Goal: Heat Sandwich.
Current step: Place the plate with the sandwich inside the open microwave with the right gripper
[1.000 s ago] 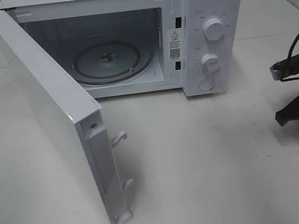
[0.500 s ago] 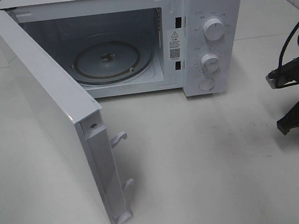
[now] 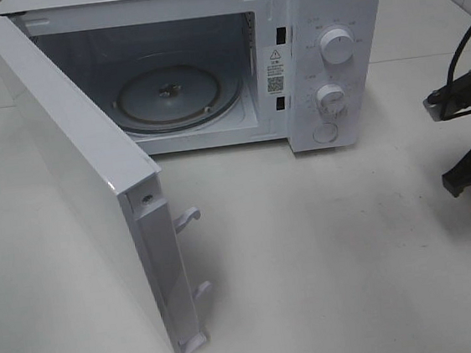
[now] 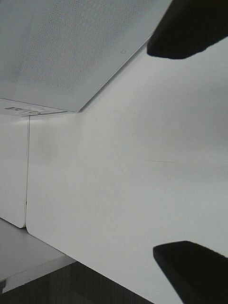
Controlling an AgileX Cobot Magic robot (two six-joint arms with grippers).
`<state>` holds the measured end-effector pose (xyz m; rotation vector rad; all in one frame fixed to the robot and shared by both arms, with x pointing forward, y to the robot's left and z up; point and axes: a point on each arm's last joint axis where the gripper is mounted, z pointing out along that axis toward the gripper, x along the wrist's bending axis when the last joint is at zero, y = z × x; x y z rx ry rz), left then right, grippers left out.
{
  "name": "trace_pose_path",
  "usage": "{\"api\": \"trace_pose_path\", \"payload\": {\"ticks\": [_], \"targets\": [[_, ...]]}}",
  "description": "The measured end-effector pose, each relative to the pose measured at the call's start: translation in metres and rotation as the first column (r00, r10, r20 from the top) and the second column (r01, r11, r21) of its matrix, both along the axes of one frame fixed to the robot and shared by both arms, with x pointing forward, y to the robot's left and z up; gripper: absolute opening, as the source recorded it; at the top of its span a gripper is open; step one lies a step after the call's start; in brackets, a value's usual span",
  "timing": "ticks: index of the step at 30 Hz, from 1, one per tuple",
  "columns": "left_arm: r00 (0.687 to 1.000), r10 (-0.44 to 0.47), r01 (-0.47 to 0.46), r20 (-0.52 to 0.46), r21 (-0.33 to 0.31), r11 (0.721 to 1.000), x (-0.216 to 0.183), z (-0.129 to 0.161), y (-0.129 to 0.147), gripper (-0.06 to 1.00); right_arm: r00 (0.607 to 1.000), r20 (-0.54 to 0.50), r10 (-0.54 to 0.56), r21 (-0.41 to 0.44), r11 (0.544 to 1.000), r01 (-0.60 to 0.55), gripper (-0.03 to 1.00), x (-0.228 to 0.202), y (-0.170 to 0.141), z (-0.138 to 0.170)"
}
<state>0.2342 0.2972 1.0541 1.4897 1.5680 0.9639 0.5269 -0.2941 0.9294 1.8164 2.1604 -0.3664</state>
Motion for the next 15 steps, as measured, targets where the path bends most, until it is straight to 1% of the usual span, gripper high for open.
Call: {"api": "trace_pose_path", "payload": {"ticks": [4,7,12,15], "targets": [[1.000,0.000,0.000,0.000,0.000,1.000,0.000,0.000,0.000,0.97,1.000,0.013,-0.009,-0.005,1.000,0.009,0.03,-0.008,-0.002,0.010],[1.000,0.000,0.000,0.000,0.000,1.000,0.000,0.000,0.000,0.97,1.000,0.012,-0.013,-0.001,1.000,0.013,0.03,-0.013,-0.002,0.012],[1.000,0.000,0.000,0.000,0.000,1.000,0.000,0.000,0.000,0.97,1.000,0.006,0.009,0.011,1.000,-0.009,0.03,-0.029,0.007,0.015],[1.000,0.000,0.000,0.000,0.000,1.000,0.000,0.000,0.000,0.97,0.999,0.020,0.047,0.011,0.999,-0.047,0.03,-0.035,0.017,0.022]]}}
